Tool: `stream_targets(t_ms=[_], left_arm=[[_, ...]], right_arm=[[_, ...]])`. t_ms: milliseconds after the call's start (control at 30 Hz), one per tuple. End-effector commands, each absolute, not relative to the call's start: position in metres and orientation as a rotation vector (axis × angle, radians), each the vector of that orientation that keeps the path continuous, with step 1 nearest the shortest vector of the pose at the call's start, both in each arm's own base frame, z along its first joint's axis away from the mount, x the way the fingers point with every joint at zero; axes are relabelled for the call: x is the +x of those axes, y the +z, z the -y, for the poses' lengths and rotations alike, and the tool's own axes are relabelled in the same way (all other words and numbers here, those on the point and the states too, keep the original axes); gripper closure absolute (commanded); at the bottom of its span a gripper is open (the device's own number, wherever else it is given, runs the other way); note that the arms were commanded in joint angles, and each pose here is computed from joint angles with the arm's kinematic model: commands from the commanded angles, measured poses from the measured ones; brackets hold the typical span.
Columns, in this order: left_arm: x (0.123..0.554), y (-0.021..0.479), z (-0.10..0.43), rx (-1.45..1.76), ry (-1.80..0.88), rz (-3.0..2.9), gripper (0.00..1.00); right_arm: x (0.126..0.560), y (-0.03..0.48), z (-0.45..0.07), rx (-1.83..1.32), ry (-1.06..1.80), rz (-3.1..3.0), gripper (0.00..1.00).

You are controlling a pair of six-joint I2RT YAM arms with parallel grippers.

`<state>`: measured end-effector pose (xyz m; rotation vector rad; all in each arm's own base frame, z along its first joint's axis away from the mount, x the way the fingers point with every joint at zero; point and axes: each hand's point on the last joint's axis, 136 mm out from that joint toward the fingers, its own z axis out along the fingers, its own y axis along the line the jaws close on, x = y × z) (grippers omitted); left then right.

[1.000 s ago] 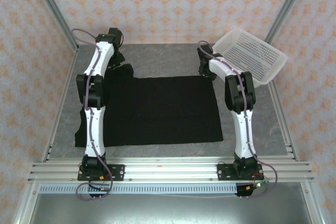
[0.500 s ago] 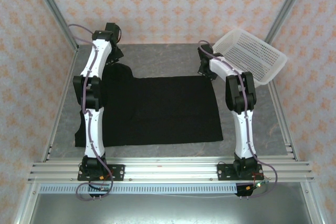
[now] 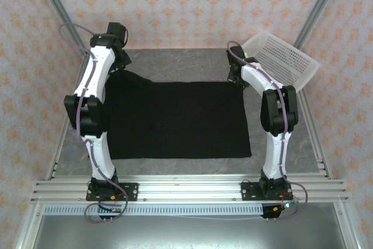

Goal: Fold and stack the t-shirts

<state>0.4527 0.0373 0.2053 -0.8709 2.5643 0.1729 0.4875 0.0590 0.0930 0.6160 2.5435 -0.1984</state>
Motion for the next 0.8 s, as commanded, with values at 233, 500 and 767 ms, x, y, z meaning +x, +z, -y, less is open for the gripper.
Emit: stream_targets(t_ms=[233, 500, 767], left_arm=[[0.333, 0.193, -0.046, -0.877, 0.296, -2.619, 1.0], [0.253, 0.164, -0.061, -0.947, 0.445, -2.638, 1.0], [0.2, 0.148, -0.069, -1.125, 0.491, -2.555, 1.0]], right_arm=[[0.423, 0.096, -0.047, 0.601, -0.264, -2.585, 1.0], [0.378, 0.079, -0.038, 0.594, -0.345, -2.629, 1.0], [0.353, 0.074, -0.037, 0.568, -0.404, -2.644, 1.0]])
